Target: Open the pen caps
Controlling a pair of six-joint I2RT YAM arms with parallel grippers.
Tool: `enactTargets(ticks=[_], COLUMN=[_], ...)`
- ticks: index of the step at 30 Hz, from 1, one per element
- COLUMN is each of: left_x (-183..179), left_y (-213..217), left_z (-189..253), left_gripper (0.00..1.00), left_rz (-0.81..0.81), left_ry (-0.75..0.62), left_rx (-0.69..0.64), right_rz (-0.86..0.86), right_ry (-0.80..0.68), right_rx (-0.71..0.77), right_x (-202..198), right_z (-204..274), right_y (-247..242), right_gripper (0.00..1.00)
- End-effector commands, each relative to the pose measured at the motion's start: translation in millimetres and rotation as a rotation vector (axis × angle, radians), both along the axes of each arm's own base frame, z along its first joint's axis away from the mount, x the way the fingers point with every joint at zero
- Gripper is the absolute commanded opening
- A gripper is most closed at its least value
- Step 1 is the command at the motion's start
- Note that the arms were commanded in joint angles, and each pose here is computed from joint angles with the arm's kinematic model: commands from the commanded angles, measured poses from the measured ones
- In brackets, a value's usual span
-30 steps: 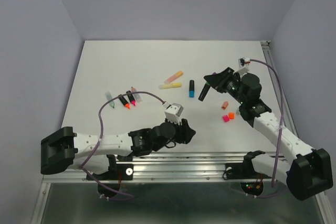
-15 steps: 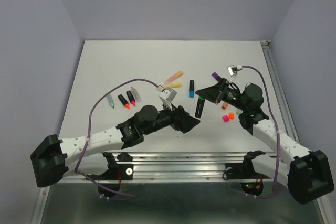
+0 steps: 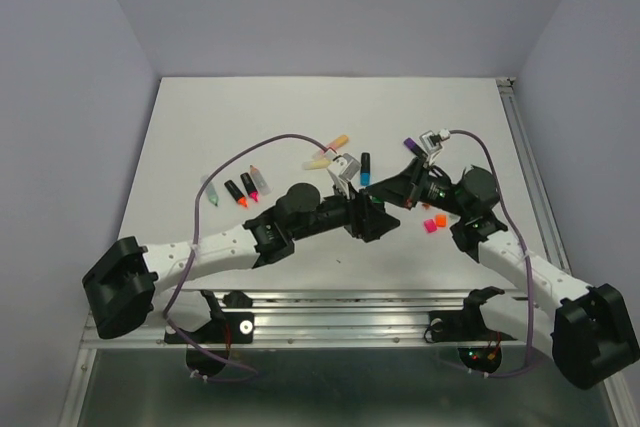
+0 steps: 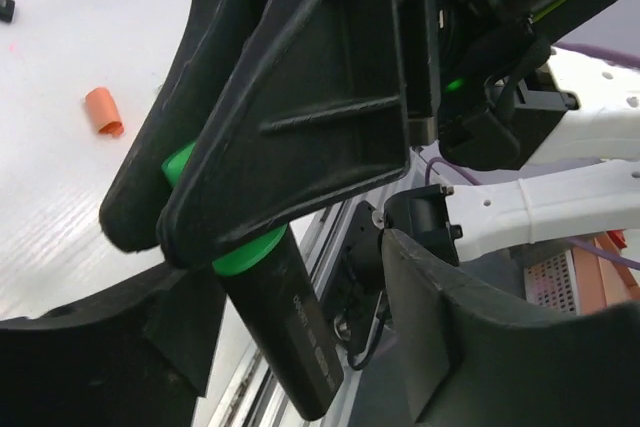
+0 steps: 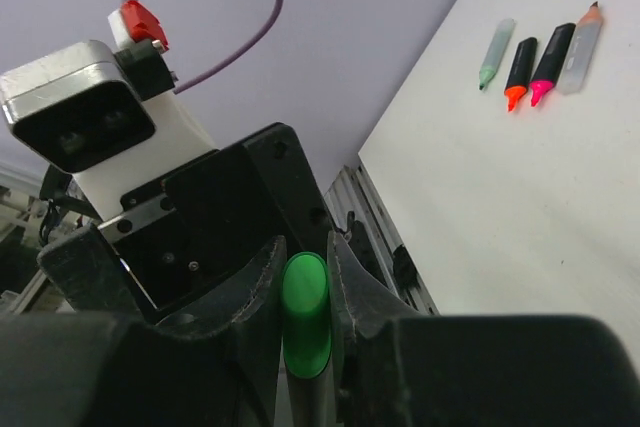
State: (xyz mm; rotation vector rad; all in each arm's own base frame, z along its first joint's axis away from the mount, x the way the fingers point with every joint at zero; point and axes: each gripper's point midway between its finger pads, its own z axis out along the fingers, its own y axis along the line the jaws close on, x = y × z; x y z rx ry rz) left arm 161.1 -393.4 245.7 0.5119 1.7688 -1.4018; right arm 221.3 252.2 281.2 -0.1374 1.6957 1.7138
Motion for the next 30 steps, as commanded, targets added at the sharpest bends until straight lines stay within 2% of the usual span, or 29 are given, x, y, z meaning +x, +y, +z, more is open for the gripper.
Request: enactTargets(ticks=[1, 2, 6, 8, 13, 15, 16, 20, 25, 26, 28, 30], left_x=[-3, -4, -10, -12, -16, -20, -20, -28, -26, -27, -32, -34], left_y=[-9, -9, -10, -9, -4, -1, 0, 14, 28, 28, 29, 29], left_z=[41, 40, 40, 38, 41, 44, 43, 50, 49, 48, 45, 43], left_gripper=[0.63, 0.52, 0.32, 0.28, 0.28, 0.06, 0.0, 0.0, 0.0, 0.0, 0.0, 0.0], left_rz=[-0.056, -0.062, -0.093, -0.097, -0.106, -0.114, -0.111, -0.103, -0.05, -0.055, -0.078, -0.087], left_ry=[-0.079, -0.076, -0.067, -0.059, -0.053, -0.055, -0.047, -0.054, -0.045, -0.046, -0.05, -0.052], left_rx=[-0.095, -0.094, -0.097, -0.1, -0.115, -0.129, -0.131, -0.209, -0.229, -0.227, -0.22, -0.217], right_rz=[-0.013, -0.017, -0.026, -0.035, -0.071, -0.087, -0.109, -0.193, -0.45, -0.544, -0.611, -0.605], right_ry=[-0.062, -0.065, -0.093, -0.098, -0.124, -0.14, -0.141, -0.204, -0.205, -0.207, -0.226, -0.226], right_rx=[0.021, 0.019, 0.023, 0.032, 0.05, 0.058, 0.066, 0.084, 0.005, -0.01, -0.027, -0.04], right_x=[-4, -3, -1, 0, 4, 5, 8, 13, 55, 70, 85, 93], right_z=[7, 6, 10, 13, 19, 22, 24, 35, 34, 35, 43, 44], right_y=[-1, -1, -2, -2, -5, -7, -8, -17, -39, -49, -55, -51], right_gripper=[0.01, 0.01, 0.01, 0.01, 0.01, 0.01, 0.01, 0.01, 0.01, 0.01, 0.01, 0.01])
